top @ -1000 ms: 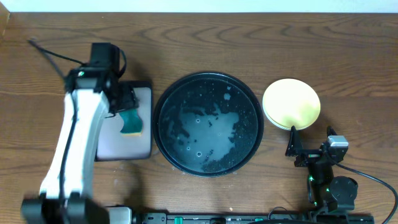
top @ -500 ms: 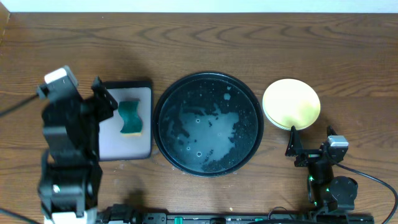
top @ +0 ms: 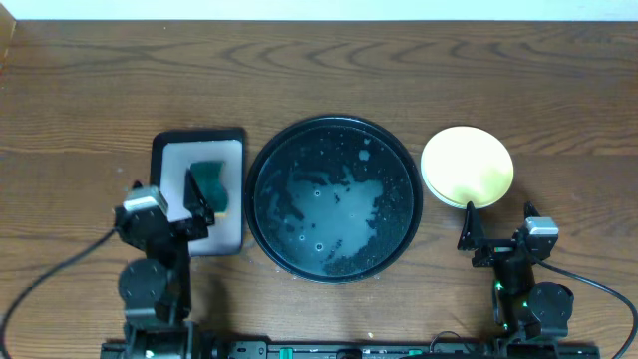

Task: Clean dirty plates on tray and stack at the side

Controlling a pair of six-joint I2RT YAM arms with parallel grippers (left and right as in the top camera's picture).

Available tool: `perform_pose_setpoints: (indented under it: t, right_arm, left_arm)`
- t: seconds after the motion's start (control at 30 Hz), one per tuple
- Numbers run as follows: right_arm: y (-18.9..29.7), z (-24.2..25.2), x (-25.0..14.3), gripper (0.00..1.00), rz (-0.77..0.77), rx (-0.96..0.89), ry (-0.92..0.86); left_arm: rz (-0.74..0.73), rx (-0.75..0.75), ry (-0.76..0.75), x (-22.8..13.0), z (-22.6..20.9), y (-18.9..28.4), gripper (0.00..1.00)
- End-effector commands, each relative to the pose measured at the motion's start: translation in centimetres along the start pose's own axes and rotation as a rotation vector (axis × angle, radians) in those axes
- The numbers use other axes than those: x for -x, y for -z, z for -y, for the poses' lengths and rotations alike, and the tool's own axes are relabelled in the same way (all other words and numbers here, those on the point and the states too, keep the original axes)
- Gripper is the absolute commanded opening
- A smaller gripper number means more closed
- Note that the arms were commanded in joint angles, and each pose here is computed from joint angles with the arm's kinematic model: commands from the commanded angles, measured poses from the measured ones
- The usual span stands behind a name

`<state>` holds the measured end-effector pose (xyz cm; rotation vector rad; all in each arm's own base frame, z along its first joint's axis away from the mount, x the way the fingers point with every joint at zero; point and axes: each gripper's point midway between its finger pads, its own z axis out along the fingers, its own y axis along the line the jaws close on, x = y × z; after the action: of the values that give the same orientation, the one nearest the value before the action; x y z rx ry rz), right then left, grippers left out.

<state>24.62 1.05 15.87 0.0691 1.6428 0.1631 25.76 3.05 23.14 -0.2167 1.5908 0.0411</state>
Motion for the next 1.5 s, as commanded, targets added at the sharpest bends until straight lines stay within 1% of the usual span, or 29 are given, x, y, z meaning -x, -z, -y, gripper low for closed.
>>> perform_pose_setpoints:
  t: [0.0, 0.27, 0.37, 0.63, 1.47]
  right_arm:
    - [0.0, 0.0, 0.0, 0.99, 0.003, 0.000, 0.011]
    - [0.0, 0.1, 0.0, 0.99, 0.004, 0.000, 0.011]
    - [0.0, 0.0, 0.0, 0.99, 0.003, 0.000, 0.011]
    - [0.0, 0.1, 0.0, 0.99, 0.003, 0.000, 0.011]
    - [0.0, 0.1, 0.0, 0.99, 0.004, 0.000, 0.011]
  left_arm:
    - [0.025, -0.017, -0.075, -1.3, 0.0, 0.5, 0.81]
    - [0.026, -0.016, -0.183, -4.9, -0.4, 0.9, 0.81]
    - [0.016, -0.016, -0.198, -6.1, -0.6, 0.9, 0.81]
    - [-0.120, -0.015, -0.232, -9.5, -1.0, 1.3, 0.81]
    - [-0.122, -0.015, -0.232, -9.5, -1.0, 1.2, 0.81]
